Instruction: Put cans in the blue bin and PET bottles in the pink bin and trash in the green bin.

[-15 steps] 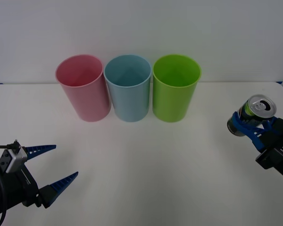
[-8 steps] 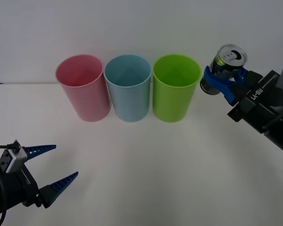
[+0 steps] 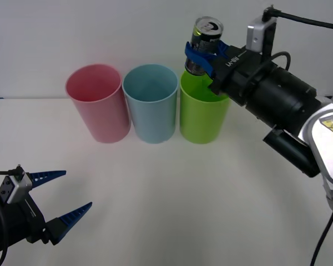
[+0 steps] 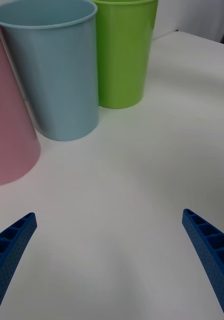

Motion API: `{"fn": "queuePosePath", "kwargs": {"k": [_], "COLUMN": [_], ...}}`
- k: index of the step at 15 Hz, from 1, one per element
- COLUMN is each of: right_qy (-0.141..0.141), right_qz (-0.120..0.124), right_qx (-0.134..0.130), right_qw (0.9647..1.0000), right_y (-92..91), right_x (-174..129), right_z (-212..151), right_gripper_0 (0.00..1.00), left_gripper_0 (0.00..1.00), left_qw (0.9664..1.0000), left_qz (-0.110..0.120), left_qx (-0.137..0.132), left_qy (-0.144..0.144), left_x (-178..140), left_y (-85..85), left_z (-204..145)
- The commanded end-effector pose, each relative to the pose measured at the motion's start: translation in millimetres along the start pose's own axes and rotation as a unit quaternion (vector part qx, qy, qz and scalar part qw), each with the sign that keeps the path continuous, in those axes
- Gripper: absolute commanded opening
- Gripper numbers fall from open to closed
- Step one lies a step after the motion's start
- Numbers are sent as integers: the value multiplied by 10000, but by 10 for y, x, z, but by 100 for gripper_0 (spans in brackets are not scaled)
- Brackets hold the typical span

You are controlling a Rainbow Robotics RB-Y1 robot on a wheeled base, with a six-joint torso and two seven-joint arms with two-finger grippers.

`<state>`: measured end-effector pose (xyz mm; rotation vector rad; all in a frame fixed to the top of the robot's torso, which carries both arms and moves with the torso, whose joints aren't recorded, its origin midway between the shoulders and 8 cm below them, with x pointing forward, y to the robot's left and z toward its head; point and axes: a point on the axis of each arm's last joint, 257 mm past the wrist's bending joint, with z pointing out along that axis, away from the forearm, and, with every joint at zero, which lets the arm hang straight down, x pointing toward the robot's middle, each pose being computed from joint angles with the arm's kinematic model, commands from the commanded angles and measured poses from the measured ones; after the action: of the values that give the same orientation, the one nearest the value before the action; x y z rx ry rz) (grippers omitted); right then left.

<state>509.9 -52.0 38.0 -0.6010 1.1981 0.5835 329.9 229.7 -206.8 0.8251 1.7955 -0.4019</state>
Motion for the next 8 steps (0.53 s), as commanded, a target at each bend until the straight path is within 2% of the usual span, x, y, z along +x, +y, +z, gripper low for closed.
{"fn": "queuePosePath", "kwargs": {"k": [1,3,8], "right_qy": [112,256,704], "right_qz": [8,50,-119], "right_qx": [52,45,99], "right_qw": [9999,9996,9974], "right_y": [3,64,97], "right_x": [88,194,508], "right_z": [391,676,1199], "right_gripper_0": [0,0,0], "left_gripper_0": [100,100,100], "left_qw": [10000,10000,10000], "left_qz": [0,0,0], "left_qx": [0,0,0], "left_qy": [0,0,0], "left_x": [0,0,0], "left_y": [0,0,0], "left_z": [0,0,0]}}
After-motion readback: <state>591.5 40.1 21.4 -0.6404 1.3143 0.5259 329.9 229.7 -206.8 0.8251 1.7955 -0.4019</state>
